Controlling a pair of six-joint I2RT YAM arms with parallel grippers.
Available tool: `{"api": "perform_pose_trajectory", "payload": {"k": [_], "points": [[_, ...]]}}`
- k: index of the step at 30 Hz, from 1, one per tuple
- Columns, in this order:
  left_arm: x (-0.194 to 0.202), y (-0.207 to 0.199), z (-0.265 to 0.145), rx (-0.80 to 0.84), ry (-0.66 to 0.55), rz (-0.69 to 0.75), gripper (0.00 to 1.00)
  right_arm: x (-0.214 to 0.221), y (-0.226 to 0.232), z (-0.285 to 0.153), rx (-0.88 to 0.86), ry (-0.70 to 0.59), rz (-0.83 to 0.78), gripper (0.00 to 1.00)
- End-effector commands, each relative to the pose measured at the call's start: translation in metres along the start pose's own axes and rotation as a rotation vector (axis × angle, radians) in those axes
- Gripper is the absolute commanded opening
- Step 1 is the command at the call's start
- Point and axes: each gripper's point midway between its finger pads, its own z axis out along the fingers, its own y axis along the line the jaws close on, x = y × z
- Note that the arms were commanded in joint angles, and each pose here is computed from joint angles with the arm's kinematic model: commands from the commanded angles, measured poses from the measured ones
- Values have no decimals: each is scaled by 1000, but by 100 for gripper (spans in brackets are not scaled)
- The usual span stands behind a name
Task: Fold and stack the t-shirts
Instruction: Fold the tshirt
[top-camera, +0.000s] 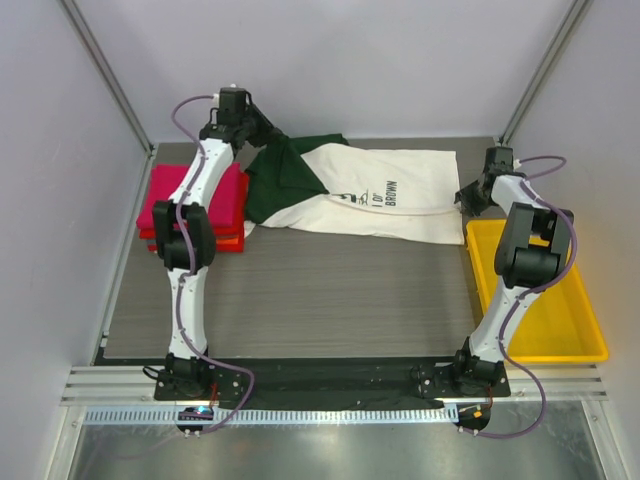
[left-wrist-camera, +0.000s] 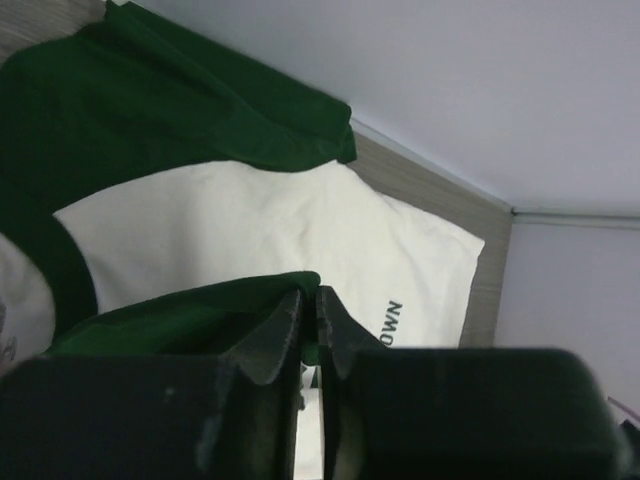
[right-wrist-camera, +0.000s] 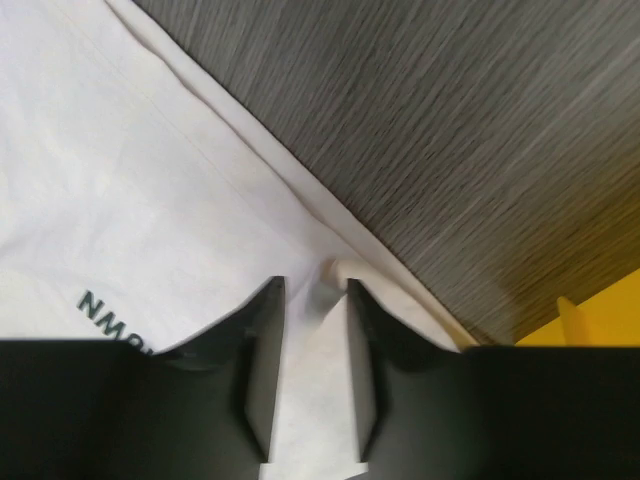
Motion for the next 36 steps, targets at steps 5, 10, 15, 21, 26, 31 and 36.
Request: {"api": "perform_pose_trajectory", "payload": {"k": [5,10,15,21,26,31,36], "points": [[-21,-5,64,199,-76,-25,66,-20,21,-10,-80,-84,13,64],[-24,-17,54,248,-65,2,80,-19,18,-31,-115,-119,-9,64],[-30,-37,4,262,-95,61,80,-11,35,-63,-215,-135,-51,64],[-27,-47,-62,240,-133,131,81,8,51,-96,-291,-141,-118,57],[10,-17,-97,62,-69,190,67,43,57,-110,-333,-113,-205,43],[57,31,-123,-109,-19,237,30,61,50,-113,-345,-91,-245,43],[87,58,-144,-230,-7,346,0,81,47,-114,-350,-57,-276,42]]}}
